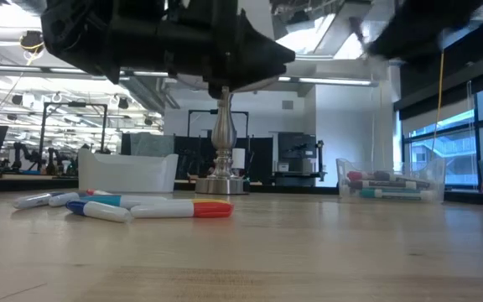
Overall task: Pick & Place Markers
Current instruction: Put the red mini marker into the orange bin
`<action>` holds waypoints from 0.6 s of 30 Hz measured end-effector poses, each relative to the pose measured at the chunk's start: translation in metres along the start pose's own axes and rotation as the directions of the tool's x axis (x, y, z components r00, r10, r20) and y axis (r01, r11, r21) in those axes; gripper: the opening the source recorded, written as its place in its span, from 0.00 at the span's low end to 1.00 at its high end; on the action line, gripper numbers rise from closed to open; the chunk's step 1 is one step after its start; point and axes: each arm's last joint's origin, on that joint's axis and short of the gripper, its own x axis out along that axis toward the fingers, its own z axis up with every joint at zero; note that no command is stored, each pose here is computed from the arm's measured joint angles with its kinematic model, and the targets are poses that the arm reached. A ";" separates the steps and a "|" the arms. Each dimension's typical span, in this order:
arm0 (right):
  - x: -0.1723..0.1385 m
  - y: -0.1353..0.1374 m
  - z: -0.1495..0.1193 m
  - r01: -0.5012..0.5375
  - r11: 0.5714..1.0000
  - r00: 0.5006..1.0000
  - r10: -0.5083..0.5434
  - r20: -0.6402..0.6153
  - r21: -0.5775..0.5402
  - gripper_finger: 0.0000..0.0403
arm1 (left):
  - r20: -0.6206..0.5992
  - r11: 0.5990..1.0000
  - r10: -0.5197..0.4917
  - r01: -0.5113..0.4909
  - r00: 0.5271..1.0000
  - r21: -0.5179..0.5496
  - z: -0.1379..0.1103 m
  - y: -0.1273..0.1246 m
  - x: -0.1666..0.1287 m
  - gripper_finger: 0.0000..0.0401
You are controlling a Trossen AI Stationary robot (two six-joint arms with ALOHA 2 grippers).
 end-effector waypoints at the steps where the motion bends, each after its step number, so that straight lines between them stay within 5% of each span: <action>1: -0.008 0.006 0.001 -0.013 1.000 0.999 0.014 -0.047 0.019 0.07 | -0.008 1.000 -0.023 0.023 1.000 0.016 -0.001 0.001 0.001 0.39; 7: -0.049 0.034 -0.004 -0.053 0.989 0.929 0.098 -0.356 0.135 0.07 | -0.090 0.978 -0.207 0.208 0.974 0.004 -0.007 0.007 0.004 0.37; 11: -0.071 0.051 -0.025 -0.056 0.972 0.815 0.176 -0.552 0.226 0.05 | -0.196 0.950 -0.301 0.312 0.933 0.026 -0.017 0.009 0.003 0.36; 15: -0.084 0.066 -0.054 0.027 0.963 0.698 0.173 -0.694 0.267 0.01 | -0.316 0.948 -0.267 0.307 0.910 0.083 -0.029 0.010 0.000 0.36; 18: -0.085 0.074 -0.071 0.118 0.953 0.673 0.129 -0.729 0.278 0.02 | -0.385 0.964 -0.177 0.238 0.906 0.115 -0.036 0.011 -0.003 0.37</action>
